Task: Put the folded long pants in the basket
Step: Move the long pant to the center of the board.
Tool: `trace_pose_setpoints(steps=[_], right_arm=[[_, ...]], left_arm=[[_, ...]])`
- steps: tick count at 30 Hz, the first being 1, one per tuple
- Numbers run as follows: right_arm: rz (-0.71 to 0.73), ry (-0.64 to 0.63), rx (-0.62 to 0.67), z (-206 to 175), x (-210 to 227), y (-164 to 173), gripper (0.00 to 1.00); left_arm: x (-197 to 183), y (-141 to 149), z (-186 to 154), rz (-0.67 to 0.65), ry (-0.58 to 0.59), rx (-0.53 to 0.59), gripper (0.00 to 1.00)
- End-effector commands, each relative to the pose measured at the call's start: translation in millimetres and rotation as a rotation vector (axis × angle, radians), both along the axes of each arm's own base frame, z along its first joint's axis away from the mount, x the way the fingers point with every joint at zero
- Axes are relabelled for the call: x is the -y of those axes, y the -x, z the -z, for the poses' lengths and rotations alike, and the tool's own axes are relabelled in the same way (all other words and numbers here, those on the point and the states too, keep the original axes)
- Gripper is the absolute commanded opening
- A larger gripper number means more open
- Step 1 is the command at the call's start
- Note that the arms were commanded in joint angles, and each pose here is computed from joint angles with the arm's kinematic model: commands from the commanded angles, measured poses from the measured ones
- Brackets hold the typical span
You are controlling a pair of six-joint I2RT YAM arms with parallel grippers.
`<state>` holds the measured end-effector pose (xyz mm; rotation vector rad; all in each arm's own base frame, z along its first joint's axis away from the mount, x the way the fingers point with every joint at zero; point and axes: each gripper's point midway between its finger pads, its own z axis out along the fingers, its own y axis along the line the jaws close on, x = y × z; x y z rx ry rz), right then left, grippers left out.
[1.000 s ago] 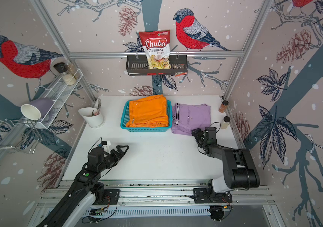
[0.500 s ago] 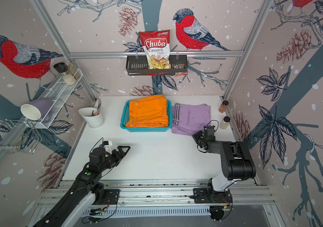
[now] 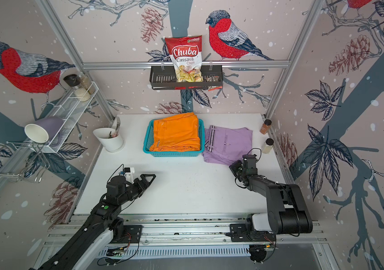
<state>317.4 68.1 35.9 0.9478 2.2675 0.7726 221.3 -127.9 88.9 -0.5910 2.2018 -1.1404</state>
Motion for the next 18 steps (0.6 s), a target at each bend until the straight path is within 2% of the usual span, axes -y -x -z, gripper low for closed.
trace_pose_setpoints(steps=[1,4,8,9,10,12,13,15,18], right_arm=[[0.035,-0.011,-0.017,0.6,3.2,15.3,0.00],[0.003,-0.032,0.006,-5.7,-5.6,37.5,0.00],[-0.060,-0.002,-0.018,0.3,-12.4,63.8,0.00],[-0.065,-0.009,-0.018,0.4,-12.9,67.0,0.04],[-0.070,-0.020,-0.001,-3.1,-14.0,66.4,0.15],[-0.069,-0.044,0.040,-14.2,-16.5,60.7,0.60],[-0.063,-0.056,0.055,-18.4,-17.9,58.0,0.73],[-0.049,-0.069,0.084,-24.4,-20.8,51.3,0.87],[-0.013,-0.030,0.077,-22.6,-15.3,40.0,0.93]], left_arm=[[4.6,-3.7,-12.1,0.013,0.025,0.044,0.89],[13.7,-3.8,-25.1,0.054,0.032,0.082,0.89],[35.5,-2.0,-40.4,0.118,0.006,0.120,0.89],[41.5,-1.9,-42.0,0.130,-0.003,0.123,0.89],[47.6,-1.3,-43.3,0.147,-0.006,0.124,0.89],[61.2,0.2,-41.6,0.184,-0.010,0.111,0.89],[66.1,0.9,-39.3,0.198,-0.015,0.101,0.89],[73.0,1.2,-31.1,0.215,-0.042,0.075,0.89],[75.2,-2.5,-22.2,0.208,-0.064,0.055,0.89]])
